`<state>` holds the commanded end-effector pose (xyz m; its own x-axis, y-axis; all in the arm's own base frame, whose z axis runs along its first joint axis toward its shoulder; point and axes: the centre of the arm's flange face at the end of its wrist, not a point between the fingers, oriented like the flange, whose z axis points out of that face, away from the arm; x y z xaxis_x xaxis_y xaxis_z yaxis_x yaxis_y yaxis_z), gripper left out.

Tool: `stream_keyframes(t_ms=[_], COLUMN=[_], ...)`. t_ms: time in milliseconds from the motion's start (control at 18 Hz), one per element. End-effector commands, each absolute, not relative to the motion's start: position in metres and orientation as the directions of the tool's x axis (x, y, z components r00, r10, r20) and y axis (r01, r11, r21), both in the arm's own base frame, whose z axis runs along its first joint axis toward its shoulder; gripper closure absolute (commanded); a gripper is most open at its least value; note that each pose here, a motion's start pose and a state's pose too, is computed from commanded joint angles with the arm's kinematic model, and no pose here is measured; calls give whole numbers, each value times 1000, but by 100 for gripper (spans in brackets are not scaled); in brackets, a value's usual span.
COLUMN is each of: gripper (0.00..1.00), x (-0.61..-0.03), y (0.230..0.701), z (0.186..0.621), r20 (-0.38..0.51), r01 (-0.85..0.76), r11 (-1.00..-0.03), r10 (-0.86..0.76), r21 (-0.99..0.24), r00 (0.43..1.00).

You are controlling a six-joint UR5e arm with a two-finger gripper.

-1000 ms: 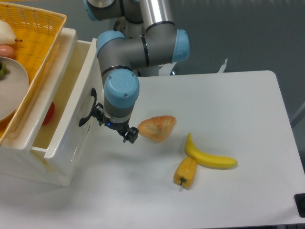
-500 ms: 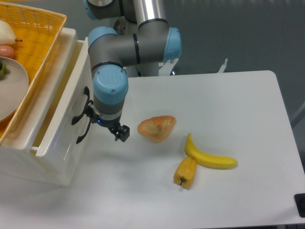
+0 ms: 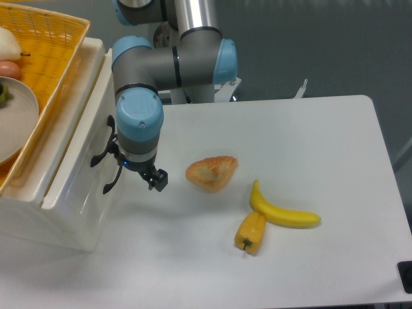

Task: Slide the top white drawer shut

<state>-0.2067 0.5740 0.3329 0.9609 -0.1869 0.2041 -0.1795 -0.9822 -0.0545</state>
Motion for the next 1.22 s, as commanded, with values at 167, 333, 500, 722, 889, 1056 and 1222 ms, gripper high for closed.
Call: stream_keyframes(t_ms=[167, 333, 500, 722, 889, 1056, 1222], gripper=[0, 0, 0, 0, 0, 0, 0], x=[-207, -207, -207, -207, -207, -214, -230], y=[573, 573, 573, 573, 573, 573, 574], z=[334, 334, 334, 333, 334, 337, 351], r20=[204, 204, 204, 206, 204, 196, 160], r01=[-180, -180, -180, -178, -178, -167, -157], r11=[-982, -982, -982, -983, -983, -984, -985], r10=[-187, -187, -187, -185, -185, -175, -166], r21=[-55, -55, -55, -54, -54, -58, -71], r00=[961, 961, 961, 961, 961, 965, 973])
